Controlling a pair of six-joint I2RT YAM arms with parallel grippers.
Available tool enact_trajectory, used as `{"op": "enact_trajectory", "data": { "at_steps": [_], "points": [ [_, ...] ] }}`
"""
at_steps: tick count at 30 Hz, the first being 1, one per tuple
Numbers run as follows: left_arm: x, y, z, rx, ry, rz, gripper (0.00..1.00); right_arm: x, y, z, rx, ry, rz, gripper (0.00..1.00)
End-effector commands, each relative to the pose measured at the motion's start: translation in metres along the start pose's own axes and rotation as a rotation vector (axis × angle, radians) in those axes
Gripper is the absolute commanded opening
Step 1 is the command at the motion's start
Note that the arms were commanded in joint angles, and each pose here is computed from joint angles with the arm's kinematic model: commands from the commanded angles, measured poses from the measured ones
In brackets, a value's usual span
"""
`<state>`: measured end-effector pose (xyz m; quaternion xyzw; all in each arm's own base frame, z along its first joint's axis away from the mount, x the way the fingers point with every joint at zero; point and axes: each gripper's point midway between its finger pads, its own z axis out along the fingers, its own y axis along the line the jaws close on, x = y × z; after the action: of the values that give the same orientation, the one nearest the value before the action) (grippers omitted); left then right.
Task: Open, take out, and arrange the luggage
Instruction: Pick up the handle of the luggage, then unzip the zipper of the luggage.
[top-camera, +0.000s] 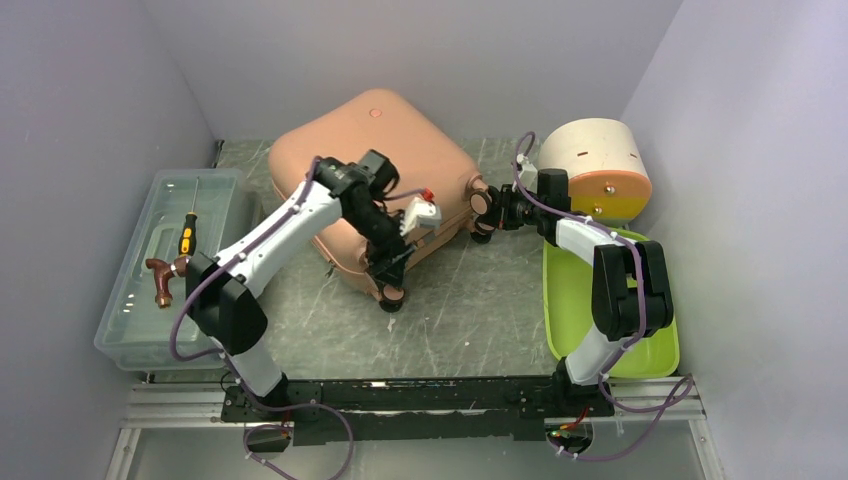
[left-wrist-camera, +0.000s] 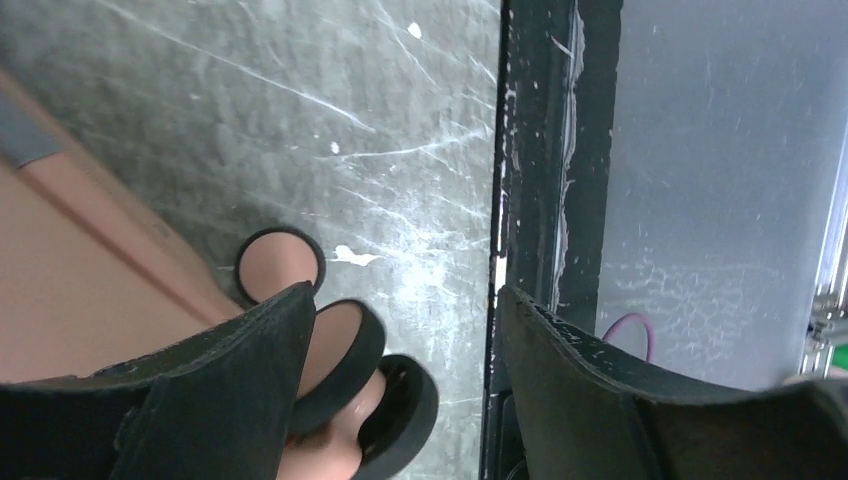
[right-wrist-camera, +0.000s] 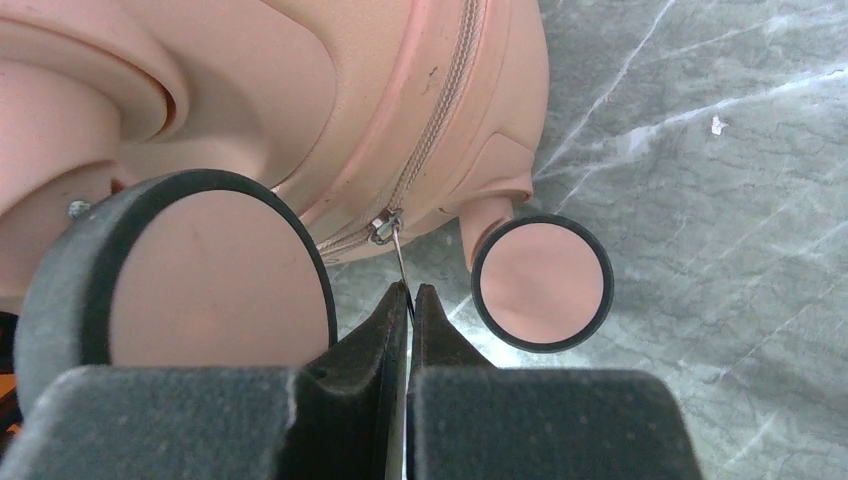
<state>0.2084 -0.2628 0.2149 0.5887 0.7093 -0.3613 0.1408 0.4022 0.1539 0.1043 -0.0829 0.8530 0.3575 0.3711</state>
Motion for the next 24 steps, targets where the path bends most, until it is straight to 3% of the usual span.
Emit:
{"op": "enact_trajectory", "data": {
  "at_steps": [1,13,20,22,24],
  "points": [
    [0.009,0.002,0.010,-0.037,0.099,0.020,0.72,-0.018,-0.064,-0.012,0.240,-0.064,0.002,0.00],
    [0.082,-0.024,0.004,-0.094,0.229,-0.044,0.45,-0.022,-0.076,-0.010,0.274,-0.039,0.049,0.00],
    [0.120,-0.033,0.000,-0.152,0.256,-0.084,0.18,-0.034,-0.091,-0.024,0.418,-0.115,0.018,0.00],
    [0.127,-0.035,-0.004,-0.174,0.241,-0.094,0.03,-0.041,-0.093,-0.029,0.444,-0.140,0.010,0.00],
    [0.132,-0.036,-0.010,-0.204,0.217,-0.101,0.00,-0.047,-0.091,-0.031,0.445,-0.166,0.010,0.00]
  ]
}}
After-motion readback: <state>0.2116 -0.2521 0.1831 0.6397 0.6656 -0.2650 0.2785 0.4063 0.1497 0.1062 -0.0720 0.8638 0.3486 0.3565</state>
